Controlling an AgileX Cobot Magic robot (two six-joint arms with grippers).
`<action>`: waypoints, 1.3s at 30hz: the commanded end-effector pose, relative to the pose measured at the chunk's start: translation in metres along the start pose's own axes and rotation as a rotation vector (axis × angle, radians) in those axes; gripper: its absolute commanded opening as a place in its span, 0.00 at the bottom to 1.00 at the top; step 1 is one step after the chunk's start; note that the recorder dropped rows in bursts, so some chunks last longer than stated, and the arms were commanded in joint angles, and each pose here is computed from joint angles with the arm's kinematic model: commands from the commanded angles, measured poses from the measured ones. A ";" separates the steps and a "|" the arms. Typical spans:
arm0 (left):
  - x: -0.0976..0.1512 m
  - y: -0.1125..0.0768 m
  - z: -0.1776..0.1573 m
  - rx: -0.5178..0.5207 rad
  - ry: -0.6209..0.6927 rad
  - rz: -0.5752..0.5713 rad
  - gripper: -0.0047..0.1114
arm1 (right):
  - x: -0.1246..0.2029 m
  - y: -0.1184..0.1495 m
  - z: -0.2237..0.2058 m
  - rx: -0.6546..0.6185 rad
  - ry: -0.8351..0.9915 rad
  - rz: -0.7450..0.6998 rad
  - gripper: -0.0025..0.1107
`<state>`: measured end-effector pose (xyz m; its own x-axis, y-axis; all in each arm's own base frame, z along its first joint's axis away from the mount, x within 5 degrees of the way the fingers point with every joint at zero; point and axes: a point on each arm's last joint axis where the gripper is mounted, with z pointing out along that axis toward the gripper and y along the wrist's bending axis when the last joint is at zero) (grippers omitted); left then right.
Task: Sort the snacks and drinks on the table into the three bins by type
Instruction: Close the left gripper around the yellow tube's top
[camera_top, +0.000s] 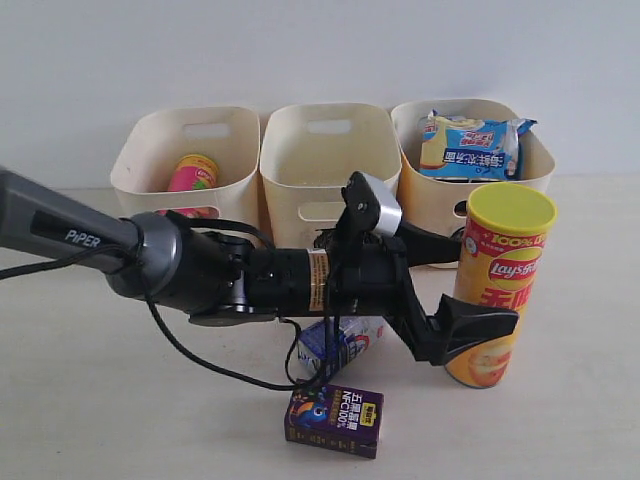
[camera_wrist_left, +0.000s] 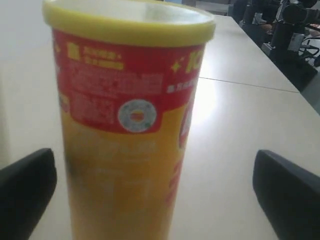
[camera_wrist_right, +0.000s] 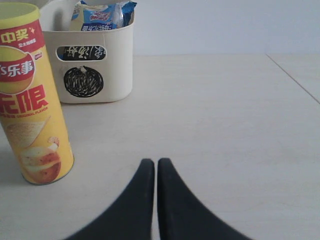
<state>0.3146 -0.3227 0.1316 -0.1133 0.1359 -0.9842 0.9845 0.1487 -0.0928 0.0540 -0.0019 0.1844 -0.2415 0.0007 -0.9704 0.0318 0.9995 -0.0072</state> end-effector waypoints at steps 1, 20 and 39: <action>0.001 0.005 0.006 -0.014 0.003 -0.005 0.99 | 0.000 0.000 0.000 -0.001 -0.009 -0.009 0.02; 0.003 0.013 0.039 -0.055 -0.033 -0.018 0.99 | 0.000 0.000 0.000 -0.001 -0.009 -0.009 0.02; 0.006 0.010 0.044 0.014 -0.047 -0.014 0.08 | 0.000 0.000 0.000 -0.001 -0.009 -0.011 0.02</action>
<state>0.3323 -0.3608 0.1107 -0.1120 0.1144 -0.9871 0.9825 0.1616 -0.0927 0.0540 -0.0019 0.1844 -0.2415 0.0007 -0.9704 0.0318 0.9995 -0.0072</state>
